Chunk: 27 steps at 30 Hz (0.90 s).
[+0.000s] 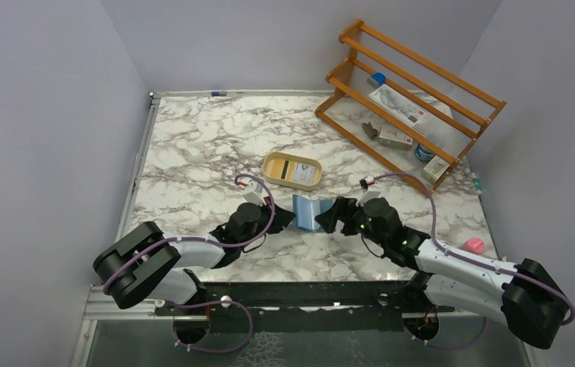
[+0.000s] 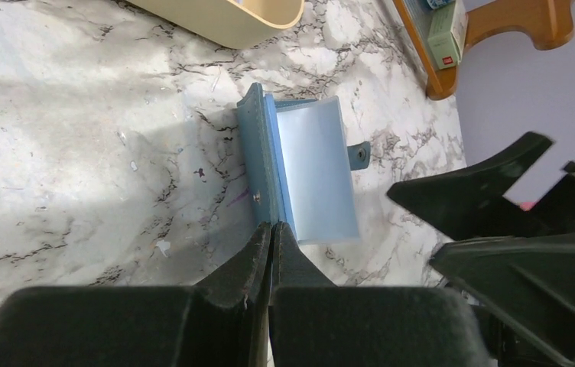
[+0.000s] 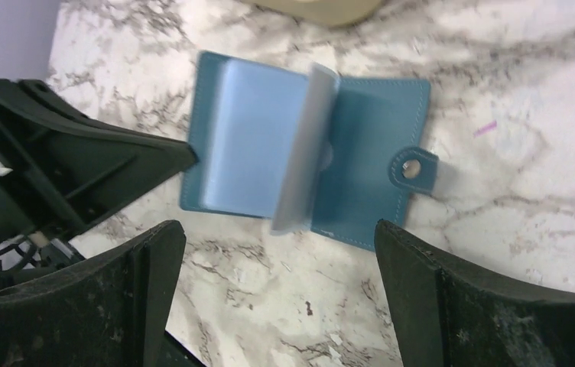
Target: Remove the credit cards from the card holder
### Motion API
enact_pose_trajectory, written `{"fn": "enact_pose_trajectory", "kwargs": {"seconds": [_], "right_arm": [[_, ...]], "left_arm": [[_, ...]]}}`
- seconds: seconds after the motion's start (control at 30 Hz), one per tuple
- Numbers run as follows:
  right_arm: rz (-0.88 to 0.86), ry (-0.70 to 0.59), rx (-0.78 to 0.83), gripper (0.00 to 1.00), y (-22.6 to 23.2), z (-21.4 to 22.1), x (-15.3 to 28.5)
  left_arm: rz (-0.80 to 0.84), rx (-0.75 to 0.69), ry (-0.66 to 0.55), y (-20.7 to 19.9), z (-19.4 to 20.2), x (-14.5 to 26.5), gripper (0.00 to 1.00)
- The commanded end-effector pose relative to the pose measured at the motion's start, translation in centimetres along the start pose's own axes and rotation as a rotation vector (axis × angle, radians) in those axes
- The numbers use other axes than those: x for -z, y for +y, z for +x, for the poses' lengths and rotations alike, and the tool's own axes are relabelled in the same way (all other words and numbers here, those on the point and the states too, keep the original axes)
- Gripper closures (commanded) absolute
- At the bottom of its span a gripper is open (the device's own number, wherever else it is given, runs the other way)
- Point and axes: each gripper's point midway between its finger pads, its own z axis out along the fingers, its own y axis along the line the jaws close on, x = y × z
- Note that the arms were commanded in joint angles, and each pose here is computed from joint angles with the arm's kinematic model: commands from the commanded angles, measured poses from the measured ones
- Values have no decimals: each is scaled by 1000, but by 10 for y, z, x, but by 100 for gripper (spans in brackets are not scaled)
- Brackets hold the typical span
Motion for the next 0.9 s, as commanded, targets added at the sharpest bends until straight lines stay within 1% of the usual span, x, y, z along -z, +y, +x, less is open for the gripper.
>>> {"fn": "enact_pose_trajectory", "kwargs": {"seconds": [0.0,0.13,0.3,0.5,0.7,0.87], "right_arm": [[-20,-50,171,0,16,-31,7],[-51,-57,277,0,32,-47,2],[-97,-41,297,1,45,-47,-15],[-70,34,302,8,42,-33,-48],[-30,45,336,13,37,-33,-70],[-8,66,355,16,33,-29,-79]], "left_arm": [[-20,-25,-17,1,-4,-2,100],[-25,-30,-10,3,-2,-3,100],[-26,-41,-4,1,-3,-6,100],[-23,-46,2,-3,-2,-8,100],[-25,-52,3,-4,-1,-8,100],[-30,-54,6,-4,0,-9,100]]}}
